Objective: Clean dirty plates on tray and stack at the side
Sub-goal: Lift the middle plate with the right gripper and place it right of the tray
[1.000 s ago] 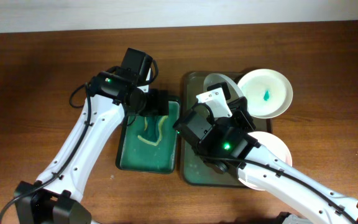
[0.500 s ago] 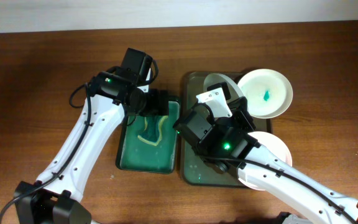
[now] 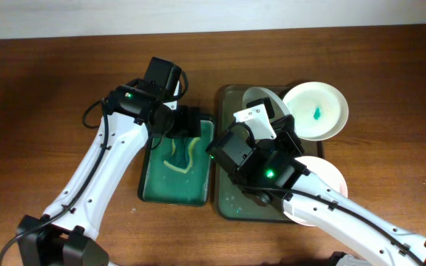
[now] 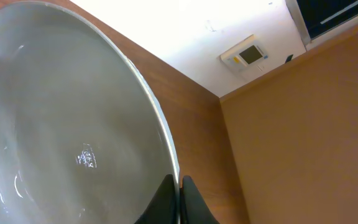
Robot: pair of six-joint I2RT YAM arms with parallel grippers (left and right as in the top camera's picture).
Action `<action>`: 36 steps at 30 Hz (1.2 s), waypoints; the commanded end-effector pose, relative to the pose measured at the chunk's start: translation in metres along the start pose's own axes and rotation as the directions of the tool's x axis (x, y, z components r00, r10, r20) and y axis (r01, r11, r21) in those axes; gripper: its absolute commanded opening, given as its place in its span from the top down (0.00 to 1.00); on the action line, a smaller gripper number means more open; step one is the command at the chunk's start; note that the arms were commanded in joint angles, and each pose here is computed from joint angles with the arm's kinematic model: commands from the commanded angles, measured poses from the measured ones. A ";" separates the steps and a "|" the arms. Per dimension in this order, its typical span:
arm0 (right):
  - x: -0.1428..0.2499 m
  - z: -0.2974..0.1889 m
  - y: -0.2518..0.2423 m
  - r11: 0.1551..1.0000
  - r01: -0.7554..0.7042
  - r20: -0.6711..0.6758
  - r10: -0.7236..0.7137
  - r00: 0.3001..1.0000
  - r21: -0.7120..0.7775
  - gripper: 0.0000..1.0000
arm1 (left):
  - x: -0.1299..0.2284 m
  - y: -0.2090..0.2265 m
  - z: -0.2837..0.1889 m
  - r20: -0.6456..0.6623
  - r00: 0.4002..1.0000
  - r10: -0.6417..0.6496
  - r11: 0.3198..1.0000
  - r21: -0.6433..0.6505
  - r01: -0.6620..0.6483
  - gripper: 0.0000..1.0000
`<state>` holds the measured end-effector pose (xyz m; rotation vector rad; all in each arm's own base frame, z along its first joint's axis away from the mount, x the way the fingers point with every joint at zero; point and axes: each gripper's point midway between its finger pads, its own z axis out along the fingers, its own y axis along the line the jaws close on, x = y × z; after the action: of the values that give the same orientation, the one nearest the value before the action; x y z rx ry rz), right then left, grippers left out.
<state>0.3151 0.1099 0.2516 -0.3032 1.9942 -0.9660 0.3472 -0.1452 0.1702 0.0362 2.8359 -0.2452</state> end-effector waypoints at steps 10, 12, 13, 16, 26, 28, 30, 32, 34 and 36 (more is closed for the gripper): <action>0.007 0.020 -0.004 0.984 -0.176 -0.077 0.174 0.982 -0.029 0.96 | -0.002 -0.002 -0.006 0.014 1.000 0.012 1.000 0.013 -0.013 0.01; 0.033 0.052 0.011 0.940 -0.288 -0.269 0.233 0.934 -0.184 0.96 | -0.002 -0.002 -0.006 0.014 1.000 0.012 1.000 0.013 -0.013 0.01; 0.040 0.058 0.019 0.917 -0.304 -0.322 0.215 0.922 -0.258 0.96 | -0.002 -0.002 -0.006 0.014 1.000 0.012 1.000 0.013 -0.013 0.01; 0.064 0.082 0.019 0.773 -0.463 -0.499 0.222 0.838 -0.434 0.96 | -0.002 -0.002 -0.006 0.014 1.000 0.012 1.000 0.013 -0.013 0.00; 0.290 0.180 -0.149 0.158 -0.901 -0.621 0.771 -0.144 0.404 0.96 | -0.002 -0.002 -0.006 0.014 1.000 0.012 1.000 0.013 -0.013 0.01; 0.330 0.180 -0.141 0.124 -0.856 -0.620 0.742 -0.256 0.502 0.96 | -0.002 -0.002 -0.006 0.015 1.000 0.012 1.000 0.013 -0.013 0.01; 0.345 0.178 -0.122 0.144 -0.836 -0.661 0.687 -0.301 0.530 0.96 | -0.002 -0.002 -0.006 0.015 1.000 0.012 1.000 0.013 -0.013 0.01; 0.348 0.179 -0.100 0.188 -0.838 -0.714 0.636 -0.293 0.512 0.96 | -0.002 -0.002 -0.006 0.014 1.000 0.012 1.000 0.013 -0.012 0.01; 0.349 0.170 -0.091 0.240 -0.818 -0.739 0.607 -0.293 0.522 0.95 | -0.002 -0.002 -0.006 0.014 1.000 0.012 1.000 0.013 -0.012 0.01; 0.348 0.166 -0.088 0.261 -0.812 -0.749 0.594 -0.292 0.523 0.74 | -0.002 -0.002 -0.006 0.015 1.000 0.012 1.000 0.013 -0.013 0.01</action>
<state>0.2329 -0.2256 0.0538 1.7602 2.4517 0.1751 0.3471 -0.1454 0.1702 0.0368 2.8363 -0.2456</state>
